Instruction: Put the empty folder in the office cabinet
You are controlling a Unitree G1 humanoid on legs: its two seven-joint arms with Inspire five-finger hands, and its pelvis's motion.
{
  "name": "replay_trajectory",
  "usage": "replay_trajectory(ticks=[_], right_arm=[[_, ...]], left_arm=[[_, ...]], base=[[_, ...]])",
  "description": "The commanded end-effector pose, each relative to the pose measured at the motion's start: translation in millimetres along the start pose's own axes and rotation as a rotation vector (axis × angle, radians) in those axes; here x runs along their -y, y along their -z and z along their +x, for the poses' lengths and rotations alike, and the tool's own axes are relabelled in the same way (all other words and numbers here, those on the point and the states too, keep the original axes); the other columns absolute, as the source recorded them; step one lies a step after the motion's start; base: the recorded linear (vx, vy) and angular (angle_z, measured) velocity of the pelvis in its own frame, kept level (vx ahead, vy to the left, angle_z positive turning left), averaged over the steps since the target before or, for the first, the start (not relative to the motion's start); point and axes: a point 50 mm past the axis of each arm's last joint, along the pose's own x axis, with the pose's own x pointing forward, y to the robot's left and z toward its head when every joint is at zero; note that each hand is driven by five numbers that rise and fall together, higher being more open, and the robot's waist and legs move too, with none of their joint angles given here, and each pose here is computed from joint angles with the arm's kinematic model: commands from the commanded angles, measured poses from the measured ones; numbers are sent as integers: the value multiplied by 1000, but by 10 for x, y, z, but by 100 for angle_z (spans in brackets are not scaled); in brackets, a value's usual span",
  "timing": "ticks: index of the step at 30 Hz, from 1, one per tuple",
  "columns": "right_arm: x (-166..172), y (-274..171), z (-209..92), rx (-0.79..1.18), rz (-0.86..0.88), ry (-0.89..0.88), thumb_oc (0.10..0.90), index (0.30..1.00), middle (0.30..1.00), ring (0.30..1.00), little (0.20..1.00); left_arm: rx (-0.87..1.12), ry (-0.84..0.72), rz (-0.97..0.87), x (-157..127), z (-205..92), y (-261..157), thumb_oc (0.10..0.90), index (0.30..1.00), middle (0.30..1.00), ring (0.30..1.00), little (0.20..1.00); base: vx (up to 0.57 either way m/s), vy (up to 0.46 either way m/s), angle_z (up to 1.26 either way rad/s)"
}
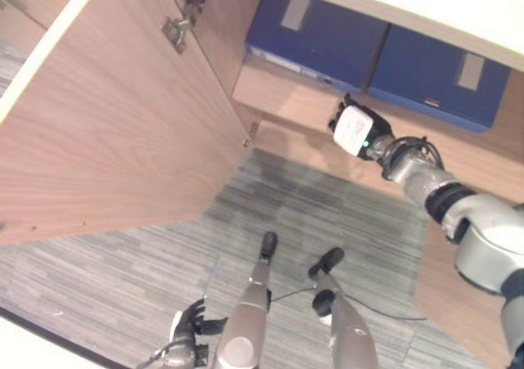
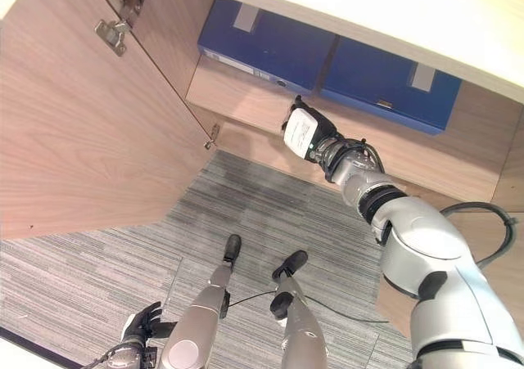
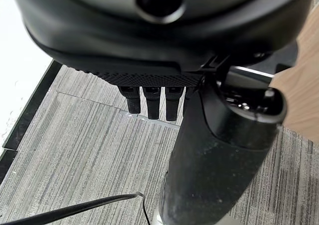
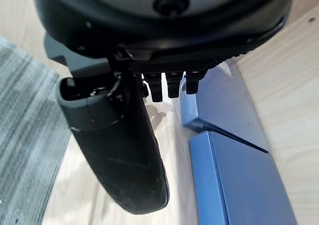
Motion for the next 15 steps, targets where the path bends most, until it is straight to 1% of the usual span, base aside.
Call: replay_trajectory(ticks=[1, 4, 7, 8, 10, 13, 15], right_arm=[[283, 804, 108, -301, -41, 61, 800, 900, 900, 900, 900], [352, 831, 136, -315, -26, 74, 800, 900, 900, 900, 900], [414, 841, 171, -331, 63, 75, 800, 900, 900, 900, 900], [414, 841, 171, -331, 65, 75, 800, 900, 900, 900, 900], [497, 861, 204, -322, 164, 103, 800, 900, 900, 900, 900], [506, 869, 209, -319, 208, 111, 800, 900, 900, 900, 900], [664, 861, 268, -306, 246, 149, 800, 900, 900, 900, 900]], left_arm=[[-96, -72, 56, -341, -122, 371, 800, 900, 900, 900, 900], [-94, -76, 60, -359, -119, 364, 800, 900, 900, 900, 900], [-84, -79, 71, -375, -116, 344, 800, 900, 900, 900, 900], [-84, -80, 72, -380, -116, 344, 800, 900, 900, 900, 900], [-70, -76, 82, -413, -121, 330, 800, 900, 900, 900, 900], [-64, -77, 101, -436, -124, 327, 800, 900, 900, 900, 900], [-56, -82, 113, -477, -123, 310, 800, 900, 900, 900, 900]], base=[[-3, 13, 10], [-1, 6, 5], [0, 0, 0], [0, 0, 0], [0, 0, 0], [4, -5, 3], [5, -12, 8]])
